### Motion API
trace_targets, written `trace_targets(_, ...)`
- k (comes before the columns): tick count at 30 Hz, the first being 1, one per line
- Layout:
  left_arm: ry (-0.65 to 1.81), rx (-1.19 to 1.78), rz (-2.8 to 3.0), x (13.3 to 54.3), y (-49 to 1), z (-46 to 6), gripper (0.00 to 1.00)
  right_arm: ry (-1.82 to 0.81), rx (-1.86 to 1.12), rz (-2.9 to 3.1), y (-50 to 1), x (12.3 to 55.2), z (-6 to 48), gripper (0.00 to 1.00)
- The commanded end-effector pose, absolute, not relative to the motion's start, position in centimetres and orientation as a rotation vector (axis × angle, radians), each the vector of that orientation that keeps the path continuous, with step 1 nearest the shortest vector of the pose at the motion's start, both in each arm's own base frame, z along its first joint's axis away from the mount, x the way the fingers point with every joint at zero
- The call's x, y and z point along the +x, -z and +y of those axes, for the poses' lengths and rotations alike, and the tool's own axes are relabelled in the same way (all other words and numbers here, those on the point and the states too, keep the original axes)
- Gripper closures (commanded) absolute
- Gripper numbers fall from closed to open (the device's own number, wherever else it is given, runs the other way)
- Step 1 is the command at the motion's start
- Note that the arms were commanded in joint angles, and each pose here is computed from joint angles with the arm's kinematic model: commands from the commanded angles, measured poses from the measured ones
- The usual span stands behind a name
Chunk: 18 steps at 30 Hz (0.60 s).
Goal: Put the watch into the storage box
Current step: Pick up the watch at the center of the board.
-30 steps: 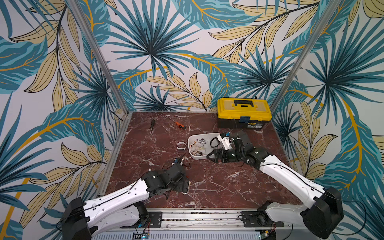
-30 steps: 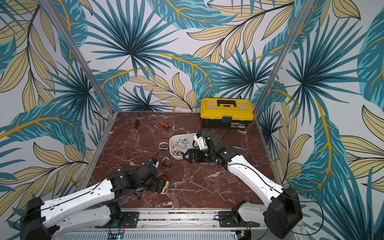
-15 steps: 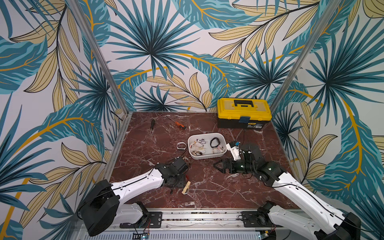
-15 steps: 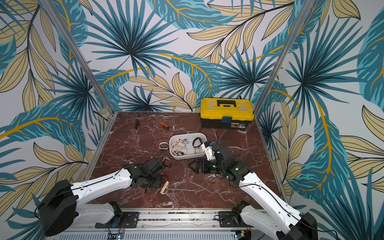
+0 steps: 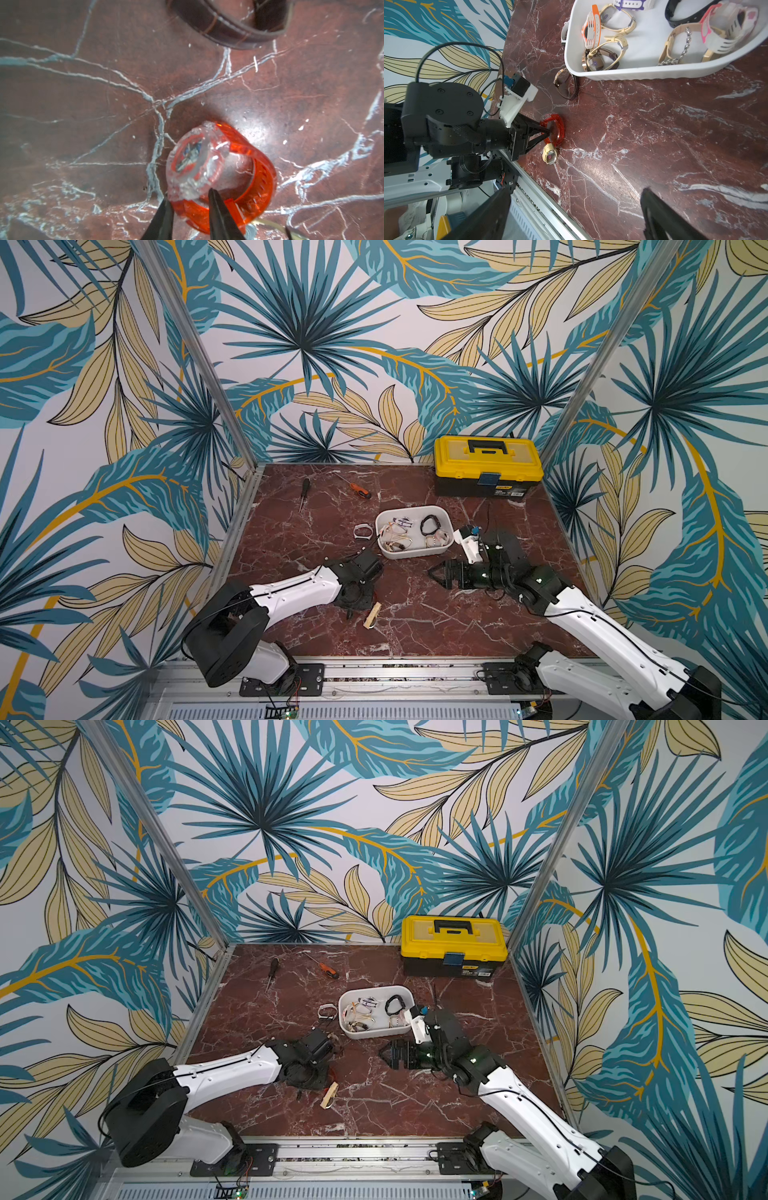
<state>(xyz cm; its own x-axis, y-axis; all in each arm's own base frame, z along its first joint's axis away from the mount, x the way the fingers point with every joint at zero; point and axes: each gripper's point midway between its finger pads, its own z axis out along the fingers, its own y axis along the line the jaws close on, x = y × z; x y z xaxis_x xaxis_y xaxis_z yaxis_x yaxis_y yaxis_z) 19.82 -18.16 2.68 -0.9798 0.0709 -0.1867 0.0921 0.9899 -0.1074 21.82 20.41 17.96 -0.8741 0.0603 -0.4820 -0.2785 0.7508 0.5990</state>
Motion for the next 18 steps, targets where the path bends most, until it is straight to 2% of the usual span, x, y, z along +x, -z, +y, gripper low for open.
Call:
trace_targets(1, 0.166, 0.158, 2.916, 21.1, -3.5, -18.5, 0.75, -0.927, -0.149, 2.494, -17.0, 21.5, 20.1, 0.00)
trace_targets(4, 0.105, 0.172, 2.900, 21.7, -3.9, -17.9, 0.82, -0.929, -0.145, 2.494, -16.9, 21.5, 20.1, 0.00)
trace_targets(9, 0.031, 0.192, 2.880, 22.4, -4.8, -17.1, 0.89, -0.916, -0.141, 2.489, -16.8, 21.4, 19.8, 0.00)
trace_targets(18, -0.102, 0.244, 2.803, 24.2, -8.7, -15.8, 0.94, -1.006, -0.192, 2.442, -18.0, 21.0, 20.8, 0.00)
